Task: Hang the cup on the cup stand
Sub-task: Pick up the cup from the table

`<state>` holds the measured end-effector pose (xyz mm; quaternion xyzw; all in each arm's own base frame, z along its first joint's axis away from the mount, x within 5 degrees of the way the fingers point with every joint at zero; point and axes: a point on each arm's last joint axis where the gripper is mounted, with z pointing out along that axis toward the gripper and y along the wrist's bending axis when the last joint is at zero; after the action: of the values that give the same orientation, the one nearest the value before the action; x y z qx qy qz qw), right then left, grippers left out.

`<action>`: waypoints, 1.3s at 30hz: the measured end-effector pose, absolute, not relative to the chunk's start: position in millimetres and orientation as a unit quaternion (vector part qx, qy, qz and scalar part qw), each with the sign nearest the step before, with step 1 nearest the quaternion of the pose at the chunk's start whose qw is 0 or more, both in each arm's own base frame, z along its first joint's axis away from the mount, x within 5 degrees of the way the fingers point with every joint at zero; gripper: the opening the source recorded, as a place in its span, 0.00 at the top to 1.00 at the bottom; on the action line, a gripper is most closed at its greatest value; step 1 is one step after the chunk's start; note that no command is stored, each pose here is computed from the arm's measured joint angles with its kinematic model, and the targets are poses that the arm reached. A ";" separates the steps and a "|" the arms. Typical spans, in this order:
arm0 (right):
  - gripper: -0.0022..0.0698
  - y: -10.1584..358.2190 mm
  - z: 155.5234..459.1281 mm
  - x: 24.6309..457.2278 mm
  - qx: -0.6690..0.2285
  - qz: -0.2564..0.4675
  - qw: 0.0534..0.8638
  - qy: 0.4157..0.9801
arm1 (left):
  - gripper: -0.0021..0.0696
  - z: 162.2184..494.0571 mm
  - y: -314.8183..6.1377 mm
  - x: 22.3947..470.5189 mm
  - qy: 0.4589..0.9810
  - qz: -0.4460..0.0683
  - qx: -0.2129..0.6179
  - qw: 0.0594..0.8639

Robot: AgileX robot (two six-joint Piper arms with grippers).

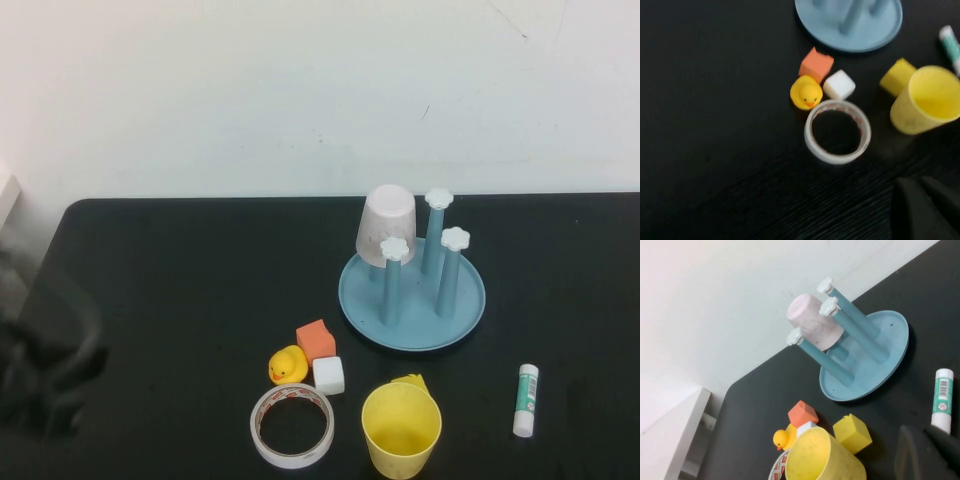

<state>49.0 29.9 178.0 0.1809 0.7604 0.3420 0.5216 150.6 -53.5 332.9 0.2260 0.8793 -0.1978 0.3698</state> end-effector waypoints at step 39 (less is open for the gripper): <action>0.97 30.6 178.3 48.8 0.144 0.322 0.536 0.767 | 0.30 161.0 -295.0 291.9 0.913 -0.134 0.380 0.070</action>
<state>48.8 30.6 178.3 0.1436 0.7672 0.3216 0.5360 291.9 -295.0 161.0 0.3798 0.9126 -0.1339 0.0699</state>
